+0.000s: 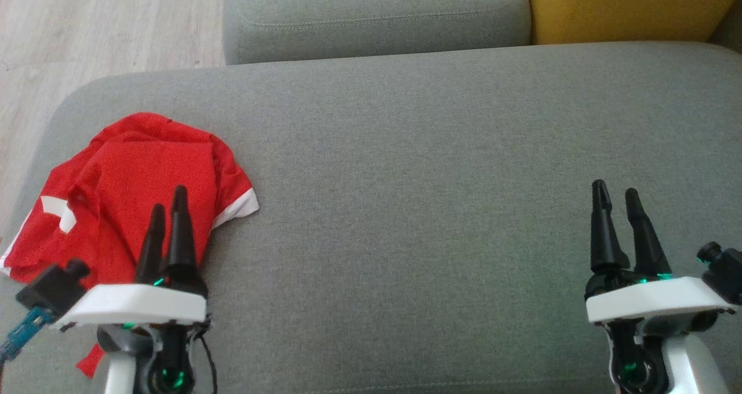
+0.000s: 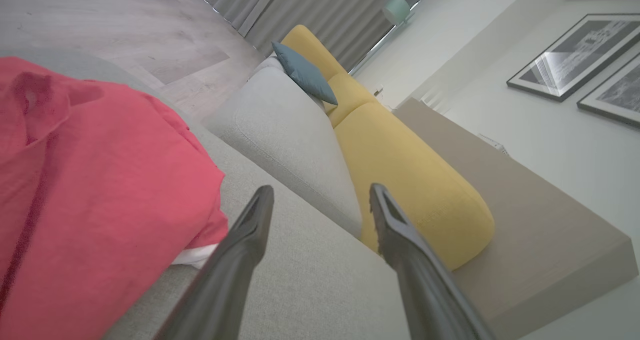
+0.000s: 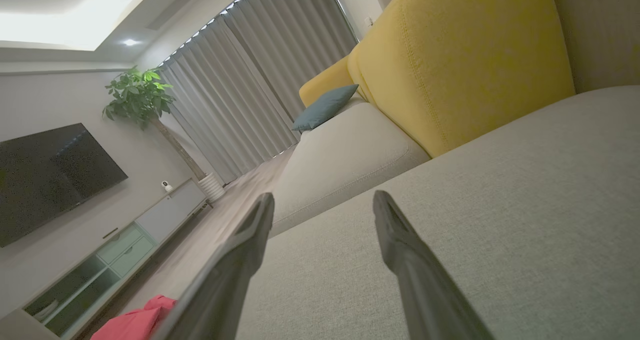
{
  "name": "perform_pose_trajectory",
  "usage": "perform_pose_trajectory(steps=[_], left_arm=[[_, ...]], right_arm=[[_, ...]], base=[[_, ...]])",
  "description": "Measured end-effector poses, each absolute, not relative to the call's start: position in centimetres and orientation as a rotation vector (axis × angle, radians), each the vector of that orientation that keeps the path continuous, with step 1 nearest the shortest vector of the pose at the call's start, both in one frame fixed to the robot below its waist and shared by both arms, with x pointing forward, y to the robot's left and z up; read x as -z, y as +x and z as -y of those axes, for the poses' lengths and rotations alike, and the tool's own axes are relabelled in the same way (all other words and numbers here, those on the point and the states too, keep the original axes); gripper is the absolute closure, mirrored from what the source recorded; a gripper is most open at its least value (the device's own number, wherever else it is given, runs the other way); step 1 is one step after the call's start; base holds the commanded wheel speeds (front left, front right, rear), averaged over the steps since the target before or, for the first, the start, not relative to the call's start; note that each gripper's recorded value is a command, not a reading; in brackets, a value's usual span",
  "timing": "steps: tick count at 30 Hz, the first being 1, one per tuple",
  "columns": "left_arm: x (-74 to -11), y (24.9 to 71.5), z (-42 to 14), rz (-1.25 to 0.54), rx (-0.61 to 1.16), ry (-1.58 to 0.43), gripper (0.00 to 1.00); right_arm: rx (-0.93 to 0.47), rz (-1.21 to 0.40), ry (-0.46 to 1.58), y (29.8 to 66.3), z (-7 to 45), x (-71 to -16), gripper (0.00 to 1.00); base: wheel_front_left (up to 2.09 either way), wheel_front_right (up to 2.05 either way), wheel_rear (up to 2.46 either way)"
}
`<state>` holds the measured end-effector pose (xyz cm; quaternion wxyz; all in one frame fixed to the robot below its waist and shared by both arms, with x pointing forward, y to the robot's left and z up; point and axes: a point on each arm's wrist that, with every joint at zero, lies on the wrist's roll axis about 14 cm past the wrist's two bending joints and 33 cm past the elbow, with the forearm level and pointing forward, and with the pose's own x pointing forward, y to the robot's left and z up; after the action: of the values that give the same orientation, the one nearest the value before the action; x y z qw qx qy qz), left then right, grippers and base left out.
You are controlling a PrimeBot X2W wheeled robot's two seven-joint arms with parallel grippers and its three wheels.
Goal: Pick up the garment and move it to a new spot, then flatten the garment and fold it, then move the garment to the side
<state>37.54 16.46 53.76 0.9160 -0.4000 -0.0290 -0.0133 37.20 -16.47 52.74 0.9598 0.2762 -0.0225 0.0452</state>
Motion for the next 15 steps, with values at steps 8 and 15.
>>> perform_pose_trajectory(steps=[8,15], left_arm=[[-53.8,37.4,-15.0,0.050,0.053,-0.647,0.00],[-54.2,37.1,-13.9,0.058,0.081,-0.487,0.00]], right_arm=[[-0.112,0.070,0.435,37.2,16.0,-53.3,0.00],[-0.119,0.085,0.341,37.2,15.8,-53.5,0.00]], base=[[0.00,0.00,0.00],[0.00,0.00,0.00]])
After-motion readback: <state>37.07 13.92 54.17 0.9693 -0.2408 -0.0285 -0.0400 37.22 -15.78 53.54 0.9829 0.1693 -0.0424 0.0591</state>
